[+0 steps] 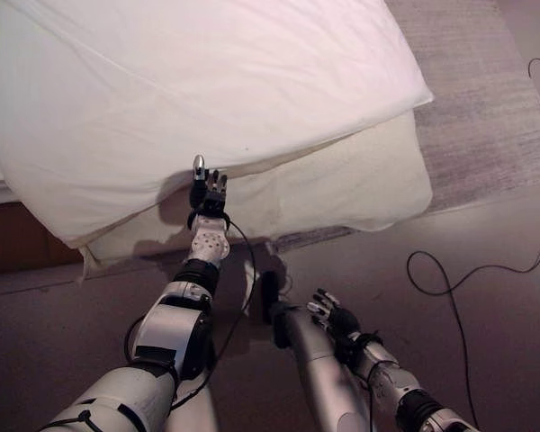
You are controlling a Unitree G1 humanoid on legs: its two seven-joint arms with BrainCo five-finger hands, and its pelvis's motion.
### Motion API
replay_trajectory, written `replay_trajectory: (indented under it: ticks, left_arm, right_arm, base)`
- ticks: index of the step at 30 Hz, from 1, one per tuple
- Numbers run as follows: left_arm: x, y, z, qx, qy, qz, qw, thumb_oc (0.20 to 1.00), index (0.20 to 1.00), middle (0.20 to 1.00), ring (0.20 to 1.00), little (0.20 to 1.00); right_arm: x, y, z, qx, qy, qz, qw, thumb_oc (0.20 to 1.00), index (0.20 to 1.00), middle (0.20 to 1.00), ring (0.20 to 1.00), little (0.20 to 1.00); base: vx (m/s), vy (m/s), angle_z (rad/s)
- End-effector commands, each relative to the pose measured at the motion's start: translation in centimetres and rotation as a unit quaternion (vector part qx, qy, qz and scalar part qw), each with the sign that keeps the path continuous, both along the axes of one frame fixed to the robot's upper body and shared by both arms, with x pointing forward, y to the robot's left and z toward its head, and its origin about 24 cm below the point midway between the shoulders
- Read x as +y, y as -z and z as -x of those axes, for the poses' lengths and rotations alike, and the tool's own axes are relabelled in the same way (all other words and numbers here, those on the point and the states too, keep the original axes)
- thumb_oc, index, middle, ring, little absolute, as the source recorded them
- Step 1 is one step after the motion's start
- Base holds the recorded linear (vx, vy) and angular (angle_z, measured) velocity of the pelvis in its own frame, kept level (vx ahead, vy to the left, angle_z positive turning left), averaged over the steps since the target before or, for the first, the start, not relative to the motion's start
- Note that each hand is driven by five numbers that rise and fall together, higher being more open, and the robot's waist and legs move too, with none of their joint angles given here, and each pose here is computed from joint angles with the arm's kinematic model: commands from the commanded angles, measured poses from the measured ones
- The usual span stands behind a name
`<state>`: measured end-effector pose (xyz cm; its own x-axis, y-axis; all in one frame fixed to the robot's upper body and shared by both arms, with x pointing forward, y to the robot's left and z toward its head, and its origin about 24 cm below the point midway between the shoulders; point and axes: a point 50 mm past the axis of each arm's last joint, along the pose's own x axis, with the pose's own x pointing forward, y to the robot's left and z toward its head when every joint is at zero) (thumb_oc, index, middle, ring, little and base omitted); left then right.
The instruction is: Make the bed
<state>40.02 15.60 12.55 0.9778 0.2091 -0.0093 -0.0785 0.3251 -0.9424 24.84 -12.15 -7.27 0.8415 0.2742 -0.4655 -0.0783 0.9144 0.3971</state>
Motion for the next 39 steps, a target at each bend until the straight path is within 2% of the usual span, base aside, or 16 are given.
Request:
replay_trajectory:
  ticks: [1, 2, 3, 4, 5, 6, 23, 31, 37, 38, 39]
  left_arm:
    - [-1.7, -5.5, -1.0, -0.097, 0.02, -0.024, 0.995, 1.0, 1.0, 1.0, 1.0, 1.0]
    - [-1.6, -5.5, -1.0, -0.095, 0.019, -0.024, 0.995, 1.0, 1.0, 1.0, 1.0, 1.0]
    - [-1.5, -5.5, -1.0, -0.094, 0.017, -0.026, 0.995, 0.79, 0.79, 0.79, 0.79, 0.79]
    - [-1.4, -5.6, -1.0, -0.094, 0.015, -0.027, 0.995, 0.539, 0.539, 0.539, 0.539, 0.539]
    - [-1.3, -5.6, -1.0, -0.094, 0.014, -0.028, 0.995, 0.404, 0.404, 0.404, 0.404, 0.404]
    - [-1.2, -5.5, -1.1, -0.09, 0.012, -0.029, 0.995, 0.2, 0.2, 0.2, 0.2, 0.2]
    - [-1.0, -6.9, -1.4, -0.067, -0.023, -0.026, 0.997, 0.2, 0.2, 0.2, 0.2, 0.2]
    - [-3.9, -9.8, -0.2, -0.159, 0.003, -0.016, 0.987, 0.2, 0.2, 0.2, 0.2, 0.2]
    - [-4.4, -9.7, 0.6, -0.184, 0.016, -0.017, 0.983, 0.2, 0.2, 0.2, 0.2, 0.2]
    - [-4.1, -9.6, 0.6, -0.182, 0.014, -0.018, 0.983, 0.275, 0.275, 0.275, 0.275, 0.275]
    - [-3.9, -9.4, 0.6, -0.181, 0.013, -0.019, 0.983, 0.454, 0.454, 0.454, 0.454, 0.454]
  right_arm:
    - [-0.4, 1.1, 1.9, 0.015, 0.007, -0.002, 1.0, 1.0, 1.0, 1.0, 1.0, 1.0]
    - [-0.4, 1.0, 1.9, 0.014, 0.006, -0.001, 1.0, 1.0, 1.0, 1.0, 1.0, 1.0]
    - [-0.3, 1.0, 1.9, 0.013, 0.006, -0.001, 1.0, 1.0, 1.0, 1.0, 1.0, 1.0]
    - [-0.3, 0.9, 1.8, 0.012, 0.006, -0.001, 1.0, 1.0, 1.0, 1.0, 1.0, 1.0]
    - [-0.2, 0.9, 1.8, 0.011, 0.005, -0.001, 1.0, 1.0, 1.0, 1.0, 1.0, 1.0]
    - [-0.3, 0.9, 1.8, 0.012, 0.006, 0.0, 1.0, 1.0, 1.0, 1.0, 1.0, 1.0]
    - [1.3, -2.2, -1.3, -0.052, 0.001, -0.033, 0.998, 1.0, 1.0, 1.0, 1.0, 1.0]
    - [3.9, -6.3, -4.9, -0.118, -0.01, -0.075, 0.99, 1.0, 1.0, 1.0, 1.0, 1.0]
    - [3.9, -7.0, -5.3, -0.132, -0.008, -0.08, 0.988, 1.0, 1.0, 1.0, 1.0, 1.0]
    - [3.7, -7.0, -5.3, -0.131, -0.006, -0.078, 0.988, 1.0, 1.0, 1.0, 1.0, 1.0]
    - [3.4, -6.7, -5.2, -0.127, -0.004, -0.074, 0.989, 1.0, 1.0, 1.0, 1.0, 1.0]
  base:
    - [-0.03, 0.001, 0.0]
    - [0.0, 0.0, 0.0]
    - [0.0, 0.0, 0.0]
    - [0.0, 0.0, 0.0]
    - [0.0, 0.0, 0.0]
    - [0.0, 0.0, 0.0]
    - [0.0, 0.002, 0.0]
    - [0.01, 0.008, 0.03]
    - [0.0, 0.005, 0.09]
    - [0.0, 0.005, 0.07]
    - [0.0, -0.001, 0.04]
